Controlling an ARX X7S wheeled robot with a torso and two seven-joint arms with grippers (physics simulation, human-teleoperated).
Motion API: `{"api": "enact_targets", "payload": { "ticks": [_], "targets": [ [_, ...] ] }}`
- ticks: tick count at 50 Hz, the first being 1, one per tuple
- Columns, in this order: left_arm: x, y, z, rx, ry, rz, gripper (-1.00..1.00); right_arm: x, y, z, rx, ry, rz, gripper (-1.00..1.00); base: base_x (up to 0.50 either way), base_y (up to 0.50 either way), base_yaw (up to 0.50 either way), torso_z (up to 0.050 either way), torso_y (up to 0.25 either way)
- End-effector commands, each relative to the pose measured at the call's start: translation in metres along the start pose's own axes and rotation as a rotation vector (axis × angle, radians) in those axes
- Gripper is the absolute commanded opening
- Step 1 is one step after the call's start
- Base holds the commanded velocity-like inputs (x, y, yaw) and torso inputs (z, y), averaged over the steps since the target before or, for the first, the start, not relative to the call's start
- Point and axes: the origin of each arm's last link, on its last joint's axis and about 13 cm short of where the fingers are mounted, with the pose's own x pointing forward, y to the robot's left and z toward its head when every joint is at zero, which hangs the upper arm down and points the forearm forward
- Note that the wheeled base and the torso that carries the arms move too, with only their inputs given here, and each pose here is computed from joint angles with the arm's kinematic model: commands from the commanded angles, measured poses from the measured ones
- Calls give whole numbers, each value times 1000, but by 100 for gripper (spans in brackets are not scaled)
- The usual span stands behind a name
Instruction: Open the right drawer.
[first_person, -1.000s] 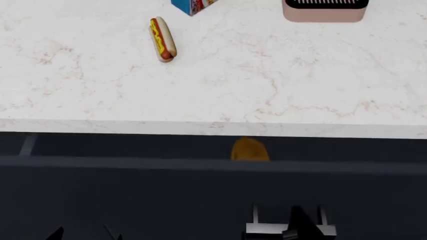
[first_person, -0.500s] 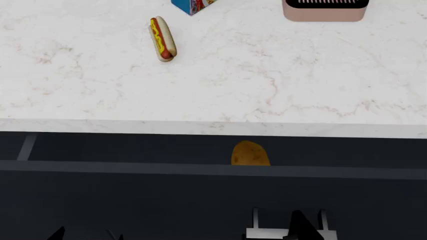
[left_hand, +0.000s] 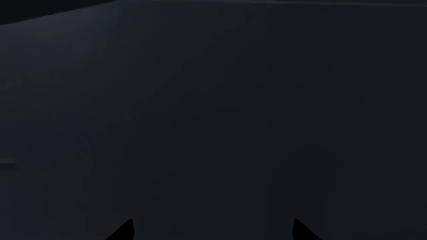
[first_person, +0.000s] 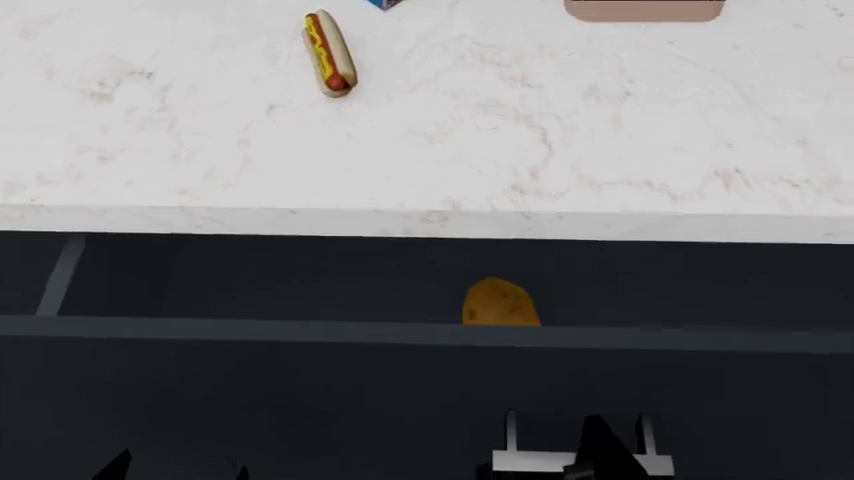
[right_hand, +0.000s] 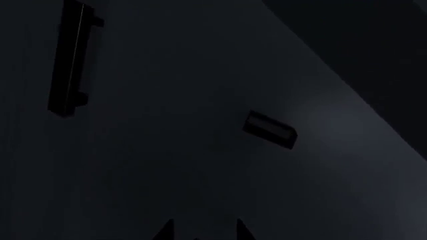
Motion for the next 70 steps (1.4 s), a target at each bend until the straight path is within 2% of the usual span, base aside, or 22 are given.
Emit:
{"api": "enact_targets", "payload": {
  "ticks": [1,70],
  "targets": [
    [0,0,0,-4,0,-1,100,-2,-7,1,-48,-22,-81,-100,-250,0,0,0,0],
    [0,0,0,-4,5,6,100,-1,-5,2,-49,-37,-86,-100,-217,0,0,0,0]
  ]
}}
